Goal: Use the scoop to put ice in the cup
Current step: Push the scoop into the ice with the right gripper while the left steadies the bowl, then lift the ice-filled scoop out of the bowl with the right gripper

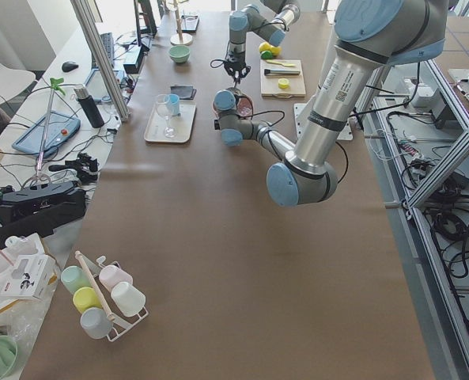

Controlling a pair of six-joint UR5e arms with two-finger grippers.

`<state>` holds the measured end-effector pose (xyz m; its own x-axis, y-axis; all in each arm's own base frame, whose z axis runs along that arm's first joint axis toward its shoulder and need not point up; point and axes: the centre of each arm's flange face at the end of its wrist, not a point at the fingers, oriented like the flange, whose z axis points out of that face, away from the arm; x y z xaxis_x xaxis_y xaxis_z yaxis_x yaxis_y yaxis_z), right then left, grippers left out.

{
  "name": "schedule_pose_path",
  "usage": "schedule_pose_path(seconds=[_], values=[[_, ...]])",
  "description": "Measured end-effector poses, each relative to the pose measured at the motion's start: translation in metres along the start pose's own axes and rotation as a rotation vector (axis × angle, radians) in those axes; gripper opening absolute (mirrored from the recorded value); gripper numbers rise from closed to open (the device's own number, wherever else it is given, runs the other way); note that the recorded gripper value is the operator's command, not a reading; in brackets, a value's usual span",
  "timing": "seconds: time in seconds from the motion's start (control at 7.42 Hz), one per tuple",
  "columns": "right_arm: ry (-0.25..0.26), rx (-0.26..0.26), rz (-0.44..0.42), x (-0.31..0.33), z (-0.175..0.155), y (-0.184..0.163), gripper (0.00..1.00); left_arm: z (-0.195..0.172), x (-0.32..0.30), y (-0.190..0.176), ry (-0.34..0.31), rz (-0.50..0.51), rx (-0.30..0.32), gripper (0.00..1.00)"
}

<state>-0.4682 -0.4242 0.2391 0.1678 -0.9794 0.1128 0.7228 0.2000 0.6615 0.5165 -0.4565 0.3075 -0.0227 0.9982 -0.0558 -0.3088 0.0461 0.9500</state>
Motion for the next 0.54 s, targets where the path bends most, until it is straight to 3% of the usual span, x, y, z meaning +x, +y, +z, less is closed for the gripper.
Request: schedule_pose_path(seconds=[0.54], values=[[-0.034,0.057,0.036,0.005,-0.012,0.017,0.00,-0.001,-0.001,0.000,0.000,-0.002,0.000,0.99]])
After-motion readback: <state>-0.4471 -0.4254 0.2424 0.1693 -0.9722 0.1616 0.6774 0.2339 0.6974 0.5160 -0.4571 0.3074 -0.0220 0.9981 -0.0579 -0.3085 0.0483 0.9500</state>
